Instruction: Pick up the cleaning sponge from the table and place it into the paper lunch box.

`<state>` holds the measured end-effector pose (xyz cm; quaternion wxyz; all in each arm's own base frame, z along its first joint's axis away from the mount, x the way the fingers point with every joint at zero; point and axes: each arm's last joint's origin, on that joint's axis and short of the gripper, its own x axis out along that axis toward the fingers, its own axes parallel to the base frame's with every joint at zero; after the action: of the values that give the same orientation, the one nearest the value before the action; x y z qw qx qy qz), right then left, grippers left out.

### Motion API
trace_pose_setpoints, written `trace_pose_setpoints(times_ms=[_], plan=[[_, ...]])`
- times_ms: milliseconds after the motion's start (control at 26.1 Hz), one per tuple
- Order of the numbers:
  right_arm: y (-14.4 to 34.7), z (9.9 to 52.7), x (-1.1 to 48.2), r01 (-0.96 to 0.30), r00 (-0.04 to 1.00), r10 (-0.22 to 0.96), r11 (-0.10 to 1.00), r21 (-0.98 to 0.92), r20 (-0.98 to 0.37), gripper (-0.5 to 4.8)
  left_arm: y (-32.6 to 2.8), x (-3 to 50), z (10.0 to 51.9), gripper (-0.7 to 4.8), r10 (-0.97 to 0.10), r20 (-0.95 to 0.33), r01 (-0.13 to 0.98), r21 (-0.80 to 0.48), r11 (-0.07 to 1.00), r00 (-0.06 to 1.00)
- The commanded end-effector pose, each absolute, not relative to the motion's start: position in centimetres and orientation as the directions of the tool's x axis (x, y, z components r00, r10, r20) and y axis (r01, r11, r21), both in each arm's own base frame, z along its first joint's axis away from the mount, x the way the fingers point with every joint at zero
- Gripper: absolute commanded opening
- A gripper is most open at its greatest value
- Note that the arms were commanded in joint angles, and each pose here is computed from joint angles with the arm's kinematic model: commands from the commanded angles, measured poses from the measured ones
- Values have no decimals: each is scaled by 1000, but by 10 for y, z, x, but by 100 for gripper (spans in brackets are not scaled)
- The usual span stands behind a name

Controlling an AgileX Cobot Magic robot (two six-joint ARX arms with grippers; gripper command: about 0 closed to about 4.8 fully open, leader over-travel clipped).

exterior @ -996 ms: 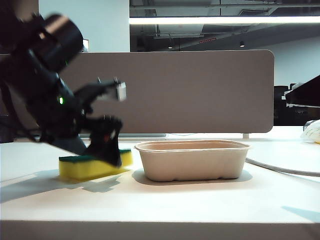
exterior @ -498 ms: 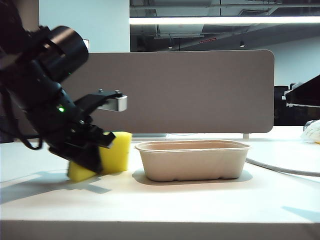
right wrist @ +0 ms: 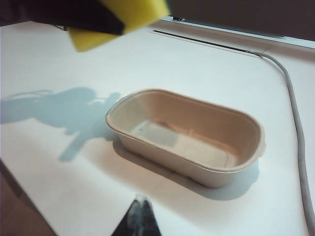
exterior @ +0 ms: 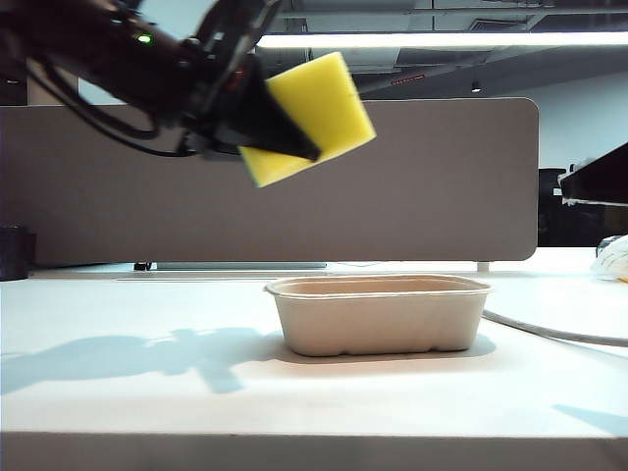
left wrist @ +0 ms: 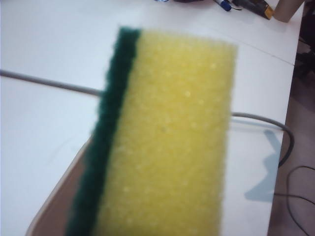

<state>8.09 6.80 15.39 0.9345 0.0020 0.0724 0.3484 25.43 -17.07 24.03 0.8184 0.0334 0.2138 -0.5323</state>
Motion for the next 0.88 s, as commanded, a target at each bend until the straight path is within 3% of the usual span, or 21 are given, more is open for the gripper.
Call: trace_pose_setpoints(times_ms=[38, 115, 192, 268, 307, 345, 460, 690, 728, 767, 805, 843, 882], plan=[[68, 156, 81, -651, 748, 652, 757, 54, -120, -5, -187, 261, 242, 68, -873, -378, 901, -178, 395, 308], [68, 156, 81, -651, 748, 653, 757, 54, -120, -5, -197, 263, 238, 69, -877, -386, 909, -179, 376, 287], [68, 155, 81, -649, 751, 650, 759, 54, -120, -5, -207, 263, 227, 146, -859, -417, 902, -171, 397, 299], [68, 155, 81, -649, 750, 650, 759, 54, -120, -5, -214, 264, 215, 277, -830, -460, 889, -163, 428, 315], [68, 155, 81, -649, 750, 650, 759, 54, -120, -5, -215, 265, 210, 437, -818, -477, 881, -164, 443, 322], [68, 155, 81, -649, 751, 650, 759, 54, -120, -5, -214, 266, 210, 479, -808, -484, 874, -161, 459, 336], [68, 155, 81, -649, 750, 650, 759, 54, -120, -5, -211, 269, 213, 479, -772, -481, 836, -130, 532, 416], [68, 155, 81, -649, 750, 650, 759, 54, -120, -5, -209, 264, 236, 479, -811, -419, 846, -162, 509, 408], [68, 155, 81, -649, 750, 650, 759, 54, -120, -5, -207, 262, 241, 368, -816, -407, 846, -164, 507, 410], [68, 155, 81, -649, 750, 650, 759, 54, -120, -5, -205, 259, 247, 152, -818, -399, 847, -159, 507, 414], [68, 155, 81, -649, 750, 650, 759, 54, -120, -5, -201, 255, 256, -24, -819, -386, 846, -152, 510, 424], [68, 155, 81, -649, 750, 650, 759, 54, -120, -5, -199, 252, 263, 20, -815, -374, 839, -148, 524, 443], [68, 155, 81, -649, 750, 650, 759, 54, -120, -5, -194, 247, 272, -1, -799, -361, 818, -143, 558, 481]])
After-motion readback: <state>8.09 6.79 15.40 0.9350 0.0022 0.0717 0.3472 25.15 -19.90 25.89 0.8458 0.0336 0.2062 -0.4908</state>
